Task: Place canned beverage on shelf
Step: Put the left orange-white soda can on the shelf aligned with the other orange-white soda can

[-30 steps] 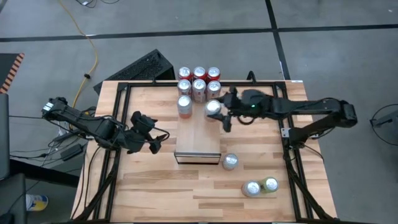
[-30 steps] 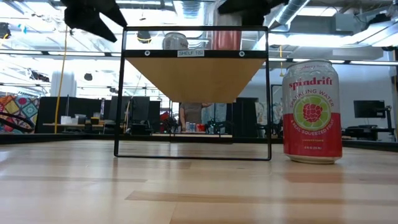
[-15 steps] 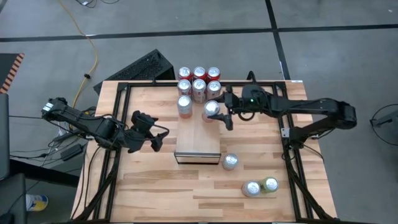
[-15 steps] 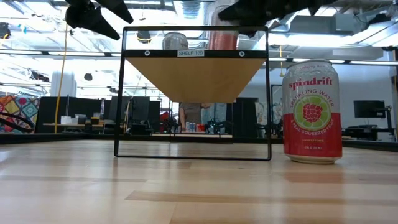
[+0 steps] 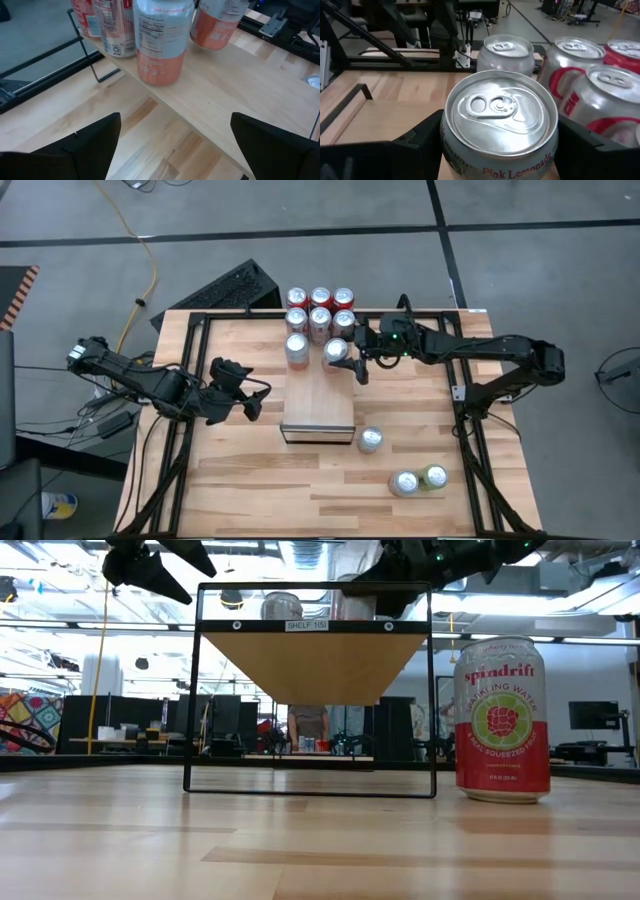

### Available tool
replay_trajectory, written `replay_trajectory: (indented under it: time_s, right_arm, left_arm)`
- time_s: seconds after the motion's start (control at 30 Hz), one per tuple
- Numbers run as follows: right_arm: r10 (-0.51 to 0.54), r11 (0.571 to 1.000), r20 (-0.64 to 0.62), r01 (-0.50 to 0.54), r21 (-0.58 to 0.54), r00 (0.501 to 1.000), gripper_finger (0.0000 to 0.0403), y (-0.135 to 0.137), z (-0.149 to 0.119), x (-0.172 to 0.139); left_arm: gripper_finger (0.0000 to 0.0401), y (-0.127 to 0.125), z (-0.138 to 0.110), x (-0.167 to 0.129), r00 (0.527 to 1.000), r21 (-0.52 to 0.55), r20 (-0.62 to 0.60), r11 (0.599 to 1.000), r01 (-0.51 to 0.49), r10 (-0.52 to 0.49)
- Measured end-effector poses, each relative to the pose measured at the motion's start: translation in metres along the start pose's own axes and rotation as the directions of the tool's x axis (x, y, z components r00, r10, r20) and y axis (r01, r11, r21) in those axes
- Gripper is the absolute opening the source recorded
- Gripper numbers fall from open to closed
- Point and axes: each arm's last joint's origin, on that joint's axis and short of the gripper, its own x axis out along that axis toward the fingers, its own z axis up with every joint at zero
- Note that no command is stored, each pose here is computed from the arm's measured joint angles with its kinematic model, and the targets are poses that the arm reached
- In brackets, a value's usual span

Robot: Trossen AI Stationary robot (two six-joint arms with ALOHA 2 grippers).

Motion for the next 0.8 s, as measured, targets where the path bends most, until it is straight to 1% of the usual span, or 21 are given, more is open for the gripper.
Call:
replay_trajectory:
  time_s: [0.17,0.63,0.8]
  right_arm:
    - [-0.013,0.999,-0.026,0.014,0.032,1.000,0.0286,-0.0031,-0.0041,0.0023]
    - [-0.021,0.999,-0.040,0.022,0.025,0.999,0.0331,-0.0016,-0.0044,0.0018]
    - [-0.020,0.999,-0.044,0.021,0.033,0.999,0.0350,-0.0013,-0.0048,0.0017]
  left_arm:
    - [0.0363,0.0001,-0.0001,0.0001,1.000,0.002,0.002,1.000,-0.004,0.004]
    - [0.0363,0.0002,-0.0001,0.0000,1.000,0.002,0.002,1.000,-0.004,0.004]
    - [0.0363,0.0003,0.0000,0.0001,1.000,-0.013,0.006,1.000,-0.009,0.009]
